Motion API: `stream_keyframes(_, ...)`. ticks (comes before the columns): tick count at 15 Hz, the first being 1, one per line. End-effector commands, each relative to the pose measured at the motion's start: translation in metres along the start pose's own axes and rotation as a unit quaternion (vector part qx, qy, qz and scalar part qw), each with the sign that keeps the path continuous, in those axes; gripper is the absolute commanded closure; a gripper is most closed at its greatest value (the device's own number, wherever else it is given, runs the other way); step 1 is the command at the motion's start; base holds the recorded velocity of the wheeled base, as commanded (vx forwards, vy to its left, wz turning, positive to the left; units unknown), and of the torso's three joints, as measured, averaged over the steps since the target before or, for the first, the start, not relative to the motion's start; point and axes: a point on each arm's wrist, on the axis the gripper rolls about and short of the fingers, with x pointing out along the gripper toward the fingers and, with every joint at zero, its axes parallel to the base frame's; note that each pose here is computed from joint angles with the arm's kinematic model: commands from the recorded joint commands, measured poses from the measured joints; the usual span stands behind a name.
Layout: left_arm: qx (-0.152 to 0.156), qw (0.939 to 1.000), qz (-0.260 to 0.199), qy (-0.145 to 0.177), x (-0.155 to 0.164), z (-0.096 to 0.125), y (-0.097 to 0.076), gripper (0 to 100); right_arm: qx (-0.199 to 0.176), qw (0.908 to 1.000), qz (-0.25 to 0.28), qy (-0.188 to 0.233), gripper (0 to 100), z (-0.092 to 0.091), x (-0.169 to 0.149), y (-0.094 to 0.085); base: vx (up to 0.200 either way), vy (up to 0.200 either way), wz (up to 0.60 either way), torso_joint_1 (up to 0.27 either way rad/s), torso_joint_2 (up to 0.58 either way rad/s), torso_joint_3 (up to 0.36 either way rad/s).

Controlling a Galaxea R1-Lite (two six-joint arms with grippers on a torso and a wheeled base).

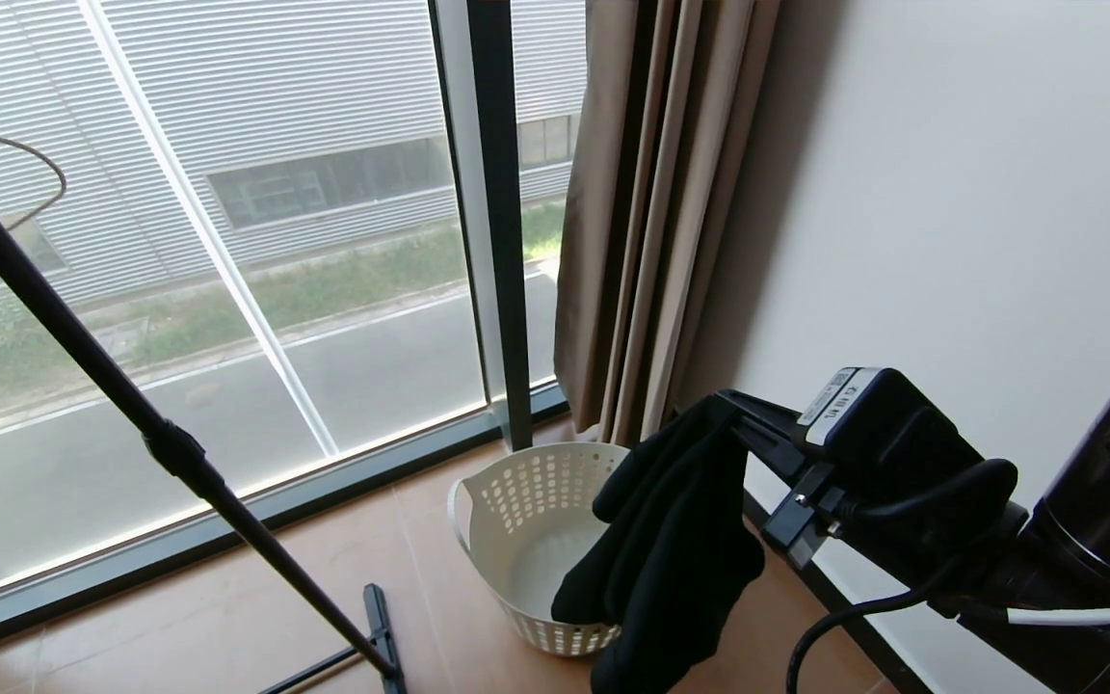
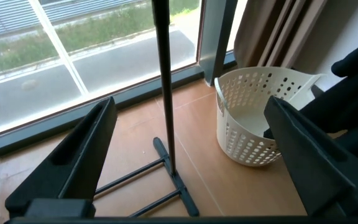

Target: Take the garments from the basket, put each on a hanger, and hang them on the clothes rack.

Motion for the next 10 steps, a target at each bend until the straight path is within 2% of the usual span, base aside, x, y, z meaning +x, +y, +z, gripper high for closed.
stream_keyframes(1, 0.000, 1.0000, 0.001, 0.000, 0.0000, -0.0001, 0.0000, 0, 0.000, 1.0000, 0.000, 0.001, 100, -0.0004, 0.0000, 0.0001, 0.000, 0.000, 0.00, 0.139, -0.49, -0.154)
stream_keyframes(10, -0.001, 1.0000, 0.001, 0.000, 0.0000, -0.0001, 0.0000, 0, 0.000, 1.0000, 0.001, 0.000, 100, -0.0003, -0.0009, 0.0003, 0.000, 0.000, 0.00, 0.180, -0.53, -0.153)
